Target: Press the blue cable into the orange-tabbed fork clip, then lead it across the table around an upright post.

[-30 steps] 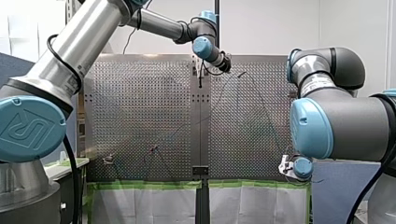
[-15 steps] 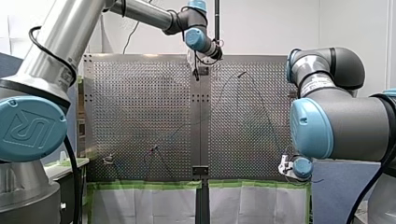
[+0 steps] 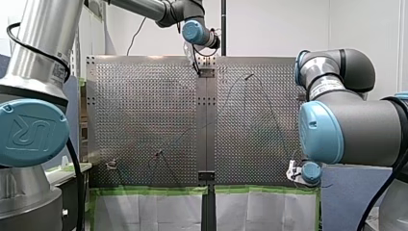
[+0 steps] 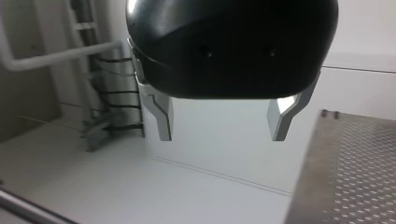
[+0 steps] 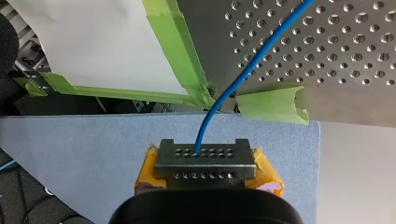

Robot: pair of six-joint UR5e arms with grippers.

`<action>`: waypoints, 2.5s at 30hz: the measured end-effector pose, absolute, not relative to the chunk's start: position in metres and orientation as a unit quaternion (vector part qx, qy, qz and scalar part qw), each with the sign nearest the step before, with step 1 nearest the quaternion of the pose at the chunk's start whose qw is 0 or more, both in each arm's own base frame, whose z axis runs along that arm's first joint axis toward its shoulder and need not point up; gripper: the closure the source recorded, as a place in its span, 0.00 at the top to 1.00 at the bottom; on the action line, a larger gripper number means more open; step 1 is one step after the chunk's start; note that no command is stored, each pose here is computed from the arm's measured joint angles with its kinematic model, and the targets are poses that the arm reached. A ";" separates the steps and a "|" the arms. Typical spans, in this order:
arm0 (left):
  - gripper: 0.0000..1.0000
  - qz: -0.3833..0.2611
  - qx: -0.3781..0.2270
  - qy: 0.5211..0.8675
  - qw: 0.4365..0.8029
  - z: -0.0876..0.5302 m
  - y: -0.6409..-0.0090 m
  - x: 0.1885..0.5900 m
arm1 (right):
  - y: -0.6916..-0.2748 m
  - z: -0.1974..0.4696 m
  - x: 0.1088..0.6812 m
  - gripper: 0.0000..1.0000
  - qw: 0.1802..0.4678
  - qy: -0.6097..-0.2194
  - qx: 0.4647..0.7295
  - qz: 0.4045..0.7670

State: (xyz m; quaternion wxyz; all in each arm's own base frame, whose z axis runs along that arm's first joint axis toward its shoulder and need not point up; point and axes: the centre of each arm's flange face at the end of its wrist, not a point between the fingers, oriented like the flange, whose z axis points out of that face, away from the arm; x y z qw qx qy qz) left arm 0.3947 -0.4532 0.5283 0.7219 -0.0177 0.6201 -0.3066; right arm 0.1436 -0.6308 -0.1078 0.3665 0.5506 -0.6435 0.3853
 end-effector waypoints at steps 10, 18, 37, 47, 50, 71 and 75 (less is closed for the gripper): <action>1.00 -0.338 -0.045 0.580 0.740 0.547 -0.427 0.371 | -0.629 -0.108 0.147 0.00 0.364 -0.643 0.555 0.383; 1.00 -0.344 -0.067 0.550 0.758 0.556 -0.405 0.352 | -0.629 -0.108 0.148 0.00 0.362 -0.642 0.559 0.380; 1.00 -0.320 -0.119 0.562 0.753 0.466 -0.399 0.361 | -0.628 -0.108 0.151 0.00 0.362 -0.641 0.561 0.380; 1.00 -0.298 -0.116 0.598 0.735 0.413 -0.389 0.351 | -0.628 -0.108 0.151 0.00 0.362 -0.640 0.561 0.380; 1.00 -0.290 -0.113 0.611 0.728 0.397 -0.386 0.347 | -0.628 -0.108 0.151 0.00 0.362 -0.640 0.561 0.380; 1.00 -0.238 -0.096 0.682 0.685 0.307 -0.357 0.310 | -0.641 -0.100 0.150 0.00 0.366 -0.639 0.557 0.383; 1.00 -0.225 -0.096 0.693 0.678 0.292 -0.349 0.302 | -0.641 -0.100 0.151 0.00 0.366 -0.639 0.557 0.383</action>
